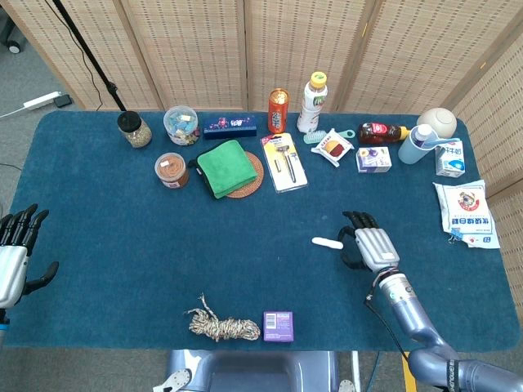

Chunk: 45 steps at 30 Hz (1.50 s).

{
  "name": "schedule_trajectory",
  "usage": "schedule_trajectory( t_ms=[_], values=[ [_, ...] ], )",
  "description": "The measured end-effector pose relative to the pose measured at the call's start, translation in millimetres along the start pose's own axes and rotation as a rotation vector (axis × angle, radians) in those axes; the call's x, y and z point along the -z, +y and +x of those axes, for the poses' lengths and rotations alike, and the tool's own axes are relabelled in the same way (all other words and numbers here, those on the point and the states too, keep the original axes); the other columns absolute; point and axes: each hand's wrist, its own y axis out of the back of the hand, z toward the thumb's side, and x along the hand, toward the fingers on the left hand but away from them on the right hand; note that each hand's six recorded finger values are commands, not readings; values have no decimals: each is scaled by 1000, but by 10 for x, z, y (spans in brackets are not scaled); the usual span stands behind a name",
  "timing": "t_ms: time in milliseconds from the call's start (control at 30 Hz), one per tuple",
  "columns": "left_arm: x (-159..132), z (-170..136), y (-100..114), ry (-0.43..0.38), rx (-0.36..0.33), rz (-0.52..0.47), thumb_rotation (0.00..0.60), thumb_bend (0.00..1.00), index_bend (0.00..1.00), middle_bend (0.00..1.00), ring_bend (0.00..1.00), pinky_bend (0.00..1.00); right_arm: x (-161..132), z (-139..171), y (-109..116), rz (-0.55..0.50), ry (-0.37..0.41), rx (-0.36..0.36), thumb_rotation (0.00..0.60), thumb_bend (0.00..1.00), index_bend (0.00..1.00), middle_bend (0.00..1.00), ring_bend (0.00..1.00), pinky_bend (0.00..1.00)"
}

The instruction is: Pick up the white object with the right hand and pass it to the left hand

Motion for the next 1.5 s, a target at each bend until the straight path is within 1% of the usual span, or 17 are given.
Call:
schedule_trajectory(
  t_ms=[467,767,1033,1333,1500],
  values=[
    [54,-23,29,14,-7,6,600,287,60,0,0,0,30,-169,-154,-16,-39,6,600,396,472,158,5,0],
    [108,-43,55,26,-12,10,600,287,60,0,0,0,43,-230,-235,-24,-50,4,600,396,458,136,3,0],
    [146,-58,80,34,-17,15,600,288,60,0,0,0,88,-265,-323,-22,-67,-6,600,396,455,135,4,0],
    [155,-67,93,34,-22,13,600,287,60,0,0,0,129,-289,-343,-20,-80,-3,600,396,448,135,4,0],
    [155,-61,97,33,-24,13,600,287,60,0,0,0,91,-281,-346,-20,-73,-2,600,396,416,135,4,0]
  ],
)
